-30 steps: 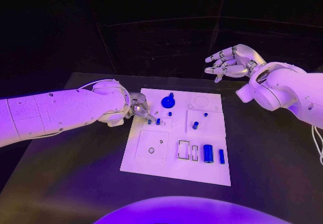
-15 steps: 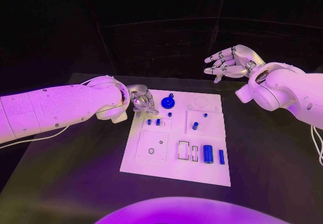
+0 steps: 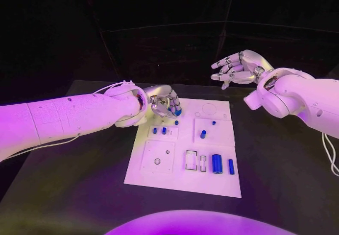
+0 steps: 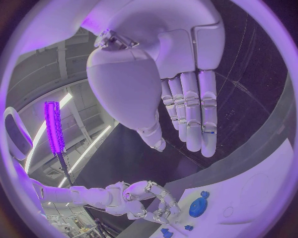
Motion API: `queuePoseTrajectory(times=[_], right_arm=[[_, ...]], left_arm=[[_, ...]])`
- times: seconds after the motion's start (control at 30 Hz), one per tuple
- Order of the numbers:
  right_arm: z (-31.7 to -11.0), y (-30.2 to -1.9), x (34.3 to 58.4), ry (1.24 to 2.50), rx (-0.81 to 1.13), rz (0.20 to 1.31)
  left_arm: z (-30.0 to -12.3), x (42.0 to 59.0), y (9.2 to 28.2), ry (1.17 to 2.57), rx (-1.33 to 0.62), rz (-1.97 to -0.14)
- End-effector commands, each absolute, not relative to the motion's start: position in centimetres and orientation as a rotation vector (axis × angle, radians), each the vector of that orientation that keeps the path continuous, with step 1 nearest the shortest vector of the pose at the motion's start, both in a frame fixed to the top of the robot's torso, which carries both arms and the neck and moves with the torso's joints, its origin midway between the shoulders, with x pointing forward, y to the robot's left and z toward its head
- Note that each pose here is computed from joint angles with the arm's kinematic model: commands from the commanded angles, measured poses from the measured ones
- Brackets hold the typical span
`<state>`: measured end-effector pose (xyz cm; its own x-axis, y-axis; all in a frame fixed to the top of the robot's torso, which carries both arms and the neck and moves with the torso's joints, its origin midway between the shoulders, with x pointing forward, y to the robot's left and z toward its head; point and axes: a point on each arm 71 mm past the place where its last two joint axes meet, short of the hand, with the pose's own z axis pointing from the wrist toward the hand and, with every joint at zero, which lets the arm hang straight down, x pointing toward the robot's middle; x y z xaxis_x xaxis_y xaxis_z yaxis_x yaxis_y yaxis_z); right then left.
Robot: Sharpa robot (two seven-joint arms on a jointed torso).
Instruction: Assemble the parts on the task board
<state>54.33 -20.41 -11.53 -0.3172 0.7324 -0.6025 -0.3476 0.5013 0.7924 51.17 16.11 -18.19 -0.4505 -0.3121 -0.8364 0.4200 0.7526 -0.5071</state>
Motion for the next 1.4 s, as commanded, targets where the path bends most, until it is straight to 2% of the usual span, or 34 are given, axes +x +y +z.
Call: queuePoseTrajectory(times=[0.03,0.3,0.57,1.4], right_arm=[[-11.3,-20.2,54.3,1.537,0.334,1.134],[-11.3,-20.1,54.3,1.538,0.332,1.136],[-11.3,-19.9,54.3,1.537,0.331,1.139],[-11.3,-19.9,54.3,1.538,0.329,1.141]], left_arm=[[-18.0,51.1,15.0,1.743,0.342,-0.808],[-19.6,51.4,14.0,1.766,0.475,-0.719],[-20.8,51.5,13.3,1.797,0.519,-0.677],[-21.5,51.6,12.8,1.834,0.523,-0.644]])
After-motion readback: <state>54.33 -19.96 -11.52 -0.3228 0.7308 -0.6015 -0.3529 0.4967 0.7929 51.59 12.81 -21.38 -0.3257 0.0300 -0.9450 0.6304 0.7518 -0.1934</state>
